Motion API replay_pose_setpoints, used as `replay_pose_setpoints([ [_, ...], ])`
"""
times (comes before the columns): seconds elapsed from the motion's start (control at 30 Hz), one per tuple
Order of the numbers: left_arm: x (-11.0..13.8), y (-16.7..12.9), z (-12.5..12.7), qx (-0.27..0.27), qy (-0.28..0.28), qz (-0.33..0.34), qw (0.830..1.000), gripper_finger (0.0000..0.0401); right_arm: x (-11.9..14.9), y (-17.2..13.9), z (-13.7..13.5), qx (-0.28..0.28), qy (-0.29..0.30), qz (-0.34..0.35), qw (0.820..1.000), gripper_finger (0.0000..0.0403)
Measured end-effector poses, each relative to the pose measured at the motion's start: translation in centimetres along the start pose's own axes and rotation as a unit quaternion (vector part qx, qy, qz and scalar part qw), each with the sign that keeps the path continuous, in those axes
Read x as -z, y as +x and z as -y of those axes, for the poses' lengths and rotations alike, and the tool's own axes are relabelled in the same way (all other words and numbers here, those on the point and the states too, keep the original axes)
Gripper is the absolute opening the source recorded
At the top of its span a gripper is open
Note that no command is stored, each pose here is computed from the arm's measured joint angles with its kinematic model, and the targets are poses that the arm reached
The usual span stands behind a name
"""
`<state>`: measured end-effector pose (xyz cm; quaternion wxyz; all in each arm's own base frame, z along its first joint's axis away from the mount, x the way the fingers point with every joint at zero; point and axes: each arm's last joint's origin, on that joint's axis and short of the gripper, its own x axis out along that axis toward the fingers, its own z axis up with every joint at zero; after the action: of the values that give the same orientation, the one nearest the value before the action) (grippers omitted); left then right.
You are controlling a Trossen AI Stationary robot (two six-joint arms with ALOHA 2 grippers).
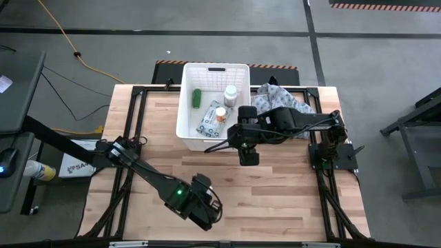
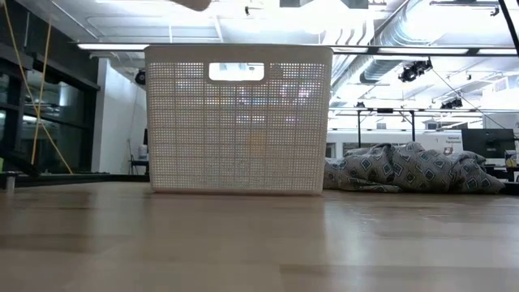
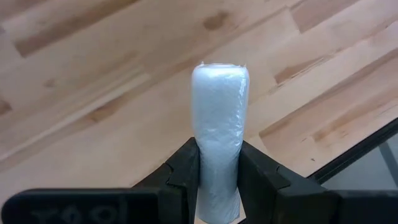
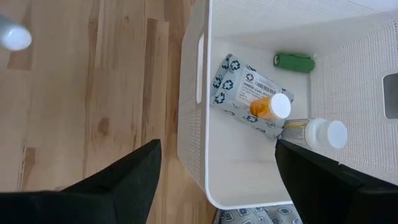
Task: Pick & place medical supplies in basket/bin
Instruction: Put the white bandage into the white laundry organizer
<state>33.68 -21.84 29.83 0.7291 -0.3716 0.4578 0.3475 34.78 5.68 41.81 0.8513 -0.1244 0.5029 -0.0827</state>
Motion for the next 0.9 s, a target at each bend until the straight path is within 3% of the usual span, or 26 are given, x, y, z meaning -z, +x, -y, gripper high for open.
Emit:
replay_pose_setpoints([
  [0.4,-1.2,-3.4,-1.1,-0.043,0.018,0.029,0.999,0.0128,0.1,0.0,0.0,0.000,0.012,-0.005,1.000,0.0304],
  [0.9,-3.6,-7.8,-2.0,0.023,0.050,0.143,0.988,0.0128,0.5,0.0,0.0,0.002,0.046,-0.024,0.999,0.0304],
])
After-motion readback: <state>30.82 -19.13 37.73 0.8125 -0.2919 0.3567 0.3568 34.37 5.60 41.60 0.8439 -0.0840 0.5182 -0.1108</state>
